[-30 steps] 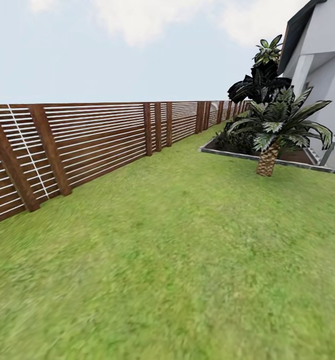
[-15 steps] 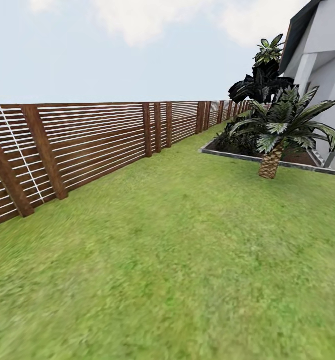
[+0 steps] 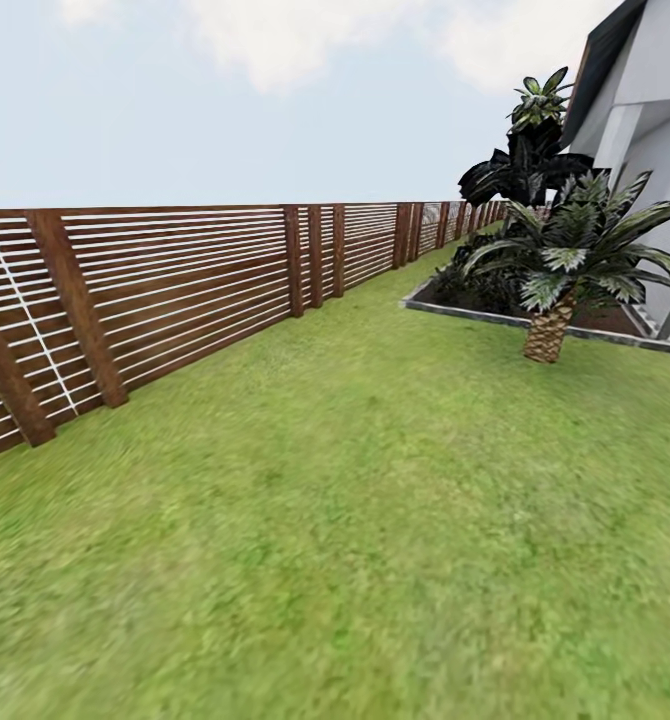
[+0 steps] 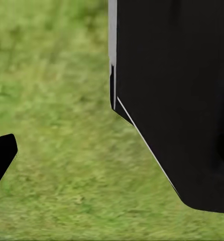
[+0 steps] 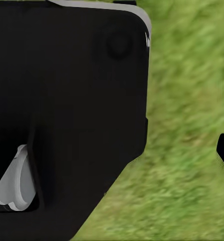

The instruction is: Take the three Easter eggs out of the wicker basket on the lawn in the garden, then place them on the lawn next to a single tree (choose any tree) so that all three eggs are next to the same tree and none are left in the basket.

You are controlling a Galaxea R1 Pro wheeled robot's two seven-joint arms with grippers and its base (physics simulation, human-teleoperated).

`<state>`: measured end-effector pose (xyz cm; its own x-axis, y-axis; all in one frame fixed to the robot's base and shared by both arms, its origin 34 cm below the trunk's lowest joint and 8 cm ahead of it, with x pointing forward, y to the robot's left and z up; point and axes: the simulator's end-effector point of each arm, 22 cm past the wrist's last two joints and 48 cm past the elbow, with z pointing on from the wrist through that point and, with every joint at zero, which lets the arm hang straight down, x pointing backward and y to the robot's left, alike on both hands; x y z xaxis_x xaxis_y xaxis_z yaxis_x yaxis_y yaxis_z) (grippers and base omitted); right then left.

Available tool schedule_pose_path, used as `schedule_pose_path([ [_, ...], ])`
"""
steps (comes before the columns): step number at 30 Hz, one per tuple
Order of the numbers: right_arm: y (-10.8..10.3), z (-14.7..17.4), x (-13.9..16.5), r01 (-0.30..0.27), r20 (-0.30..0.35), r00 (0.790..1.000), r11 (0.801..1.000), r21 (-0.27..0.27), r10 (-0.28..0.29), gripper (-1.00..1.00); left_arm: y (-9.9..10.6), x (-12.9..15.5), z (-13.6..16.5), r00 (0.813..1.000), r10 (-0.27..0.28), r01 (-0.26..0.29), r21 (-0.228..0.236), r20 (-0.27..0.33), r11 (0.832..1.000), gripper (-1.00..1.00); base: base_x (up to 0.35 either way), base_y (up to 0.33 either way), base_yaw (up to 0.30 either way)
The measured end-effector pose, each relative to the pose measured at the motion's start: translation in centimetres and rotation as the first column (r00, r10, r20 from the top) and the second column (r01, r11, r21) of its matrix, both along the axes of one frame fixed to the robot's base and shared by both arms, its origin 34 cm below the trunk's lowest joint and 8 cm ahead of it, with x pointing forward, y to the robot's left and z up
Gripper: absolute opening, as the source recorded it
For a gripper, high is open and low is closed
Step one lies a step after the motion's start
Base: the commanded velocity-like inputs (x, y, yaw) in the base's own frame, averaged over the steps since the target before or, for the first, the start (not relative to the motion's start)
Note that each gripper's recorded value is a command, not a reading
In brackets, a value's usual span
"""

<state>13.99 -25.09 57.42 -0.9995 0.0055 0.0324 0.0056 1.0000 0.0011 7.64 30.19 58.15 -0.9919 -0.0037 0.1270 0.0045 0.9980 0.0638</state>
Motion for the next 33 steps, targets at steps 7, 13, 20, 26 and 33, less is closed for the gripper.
schedule_pose_path([
  [7, 0.00, 0.00, 0.00, 0.000, 0.000, 1.000, 1.000, 0.000, 0.000, 1.00, -0.01, 0.00, 0.00, 1.000, 0.000, 0.000, 0.000, 0.000, 1.000, 1.00, 0.326, 0.000, 0.000],
  [13, 0.00, 0.00, 0.00, 0.000, 0.000, 1.000, 1.000, 0.000, 0.000, 1.00, -0.02, 0.00, 0.00, 1.000, 0.000, 0.000, 0.000, 0.000, 1.000, 1.00, 0.326, 0.000, 0.000],
  [20, 0.00, 0.00, 0.00, 0.000, 0.000, 1.000, 1.000, 0.000, 0.000, 1.00, 0.01, -0.01, 0.00, 1.000, 0.000, 0.000, 0.000, 0.000, 1.000, 1.00, 0.326, 0.000, 0.000],
  [26, 0.00, 0.00, 0.00, 0.000, 0.000, 1.000, 1.000, 0.000, 0.000, 1.00, -0.01, 0.00, 0.00, 1.000, 0.000, 0.000, 0.000, 0.000, 1.000, 1.00, 0.326, 0.000, 0.000],
  [33, 0.00, 0.00, 0.00, 0.000, 0.000, 1.000, 1.000, 0.000, 0.000, 1.00, -0.03, 0.00, 0.00, 1.000, 0.000, 0.000, -0.001, 0.000, 1.000, 1.00, 0.326, 0.000, 0.000],
])
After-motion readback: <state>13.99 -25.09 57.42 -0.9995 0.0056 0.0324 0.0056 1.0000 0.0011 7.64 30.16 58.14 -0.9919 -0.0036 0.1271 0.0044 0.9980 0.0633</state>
